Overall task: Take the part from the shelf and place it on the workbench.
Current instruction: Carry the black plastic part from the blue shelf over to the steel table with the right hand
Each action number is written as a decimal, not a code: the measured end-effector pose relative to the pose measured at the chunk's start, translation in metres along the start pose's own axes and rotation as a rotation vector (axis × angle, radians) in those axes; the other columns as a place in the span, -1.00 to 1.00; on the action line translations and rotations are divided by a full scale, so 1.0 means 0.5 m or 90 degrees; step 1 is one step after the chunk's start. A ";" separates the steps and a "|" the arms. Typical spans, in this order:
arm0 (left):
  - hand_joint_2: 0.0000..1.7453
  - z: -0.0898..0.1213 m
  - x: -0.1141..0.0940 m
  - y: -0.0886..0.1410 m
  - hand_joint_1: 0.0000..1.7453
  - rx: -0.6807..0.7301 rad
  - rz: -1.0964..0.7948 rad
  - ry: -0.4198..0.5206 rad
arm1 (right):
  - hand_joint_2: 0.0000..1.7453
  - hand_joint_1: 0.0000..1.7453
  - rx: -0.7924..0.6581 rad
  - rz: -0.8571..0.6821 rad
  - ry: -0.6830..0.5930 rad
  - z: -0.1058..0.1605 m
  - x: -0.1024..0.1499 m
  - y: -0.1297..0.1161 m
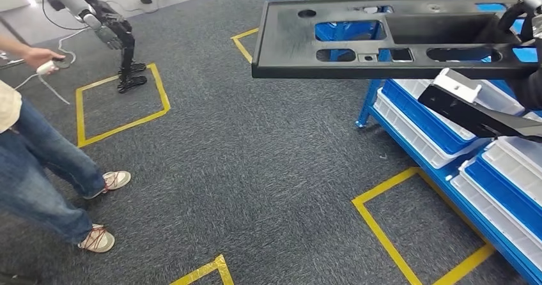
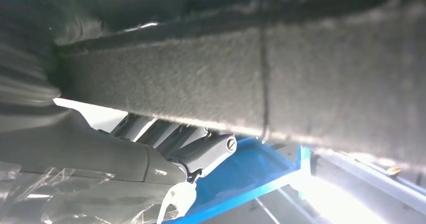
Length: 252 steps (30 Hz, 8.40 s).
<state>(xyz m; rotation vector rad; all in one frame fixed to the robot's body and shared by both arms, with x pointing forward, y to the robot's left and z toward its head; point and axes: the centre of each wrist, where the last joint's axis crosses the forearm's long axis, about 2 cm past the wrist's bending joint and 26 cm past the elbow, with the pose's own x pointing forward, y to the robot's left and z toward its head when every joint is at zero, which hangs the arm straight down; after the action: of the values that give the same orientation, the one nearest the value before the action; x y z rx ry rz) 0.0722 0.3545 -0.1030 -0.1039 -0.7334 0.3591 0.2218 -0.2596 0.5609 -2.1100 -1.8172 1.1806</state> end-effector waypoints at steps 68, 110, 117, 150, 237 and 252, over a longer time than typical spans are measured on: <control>1.00 -0.017 0.029 -0.003 -1.00 -0.008 -0.014 -0.020 | 1.00 1.00 0.037 0.014 0.015 0.037 -0.021 0.023; 1.00 -0.026 0.051 0.004 -1.00 -0.014 -0.058 -0.005 | 1.00 1.00 0.036 0.015 -0.021 0.041 0.000 0.017; 1.00 -0.024 0.045 -0.001 -1.00 -0.017 -0.057 -0.002 | 1.00 1.00 0.046 0.012 -0.031 0.043 0.005 0.022; 1.00 -0.025 0.047 0.000 -1.00 -0.020 -0.045 -0.021 | 1.00 1.00 0.066 0.010 -0.034 0.051 0.009 0.038; 1.00 -0.068 0.095 -0.081 -1.00 -0.138 -0.154 0.028 | 1.00 1.00 0.153 -0.050 -0.219 -0.026 0.202 0.128; 1.00 -0.060 0.082 -0.072 -1.00 -0.132 -0.157 0.038 | 1.00 1.00 0.191 -0.033 -0.226 -0.030 0.199 0.132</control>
<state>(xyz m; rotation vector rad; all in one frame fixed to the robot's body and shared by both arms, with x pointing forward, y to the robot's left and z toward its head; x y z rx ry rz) 0.1309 0.3362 -0.0912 -0.2164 -0.7140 0.0447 0.2808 -0.1841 0.4878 -1.7654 -1.6702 1.7792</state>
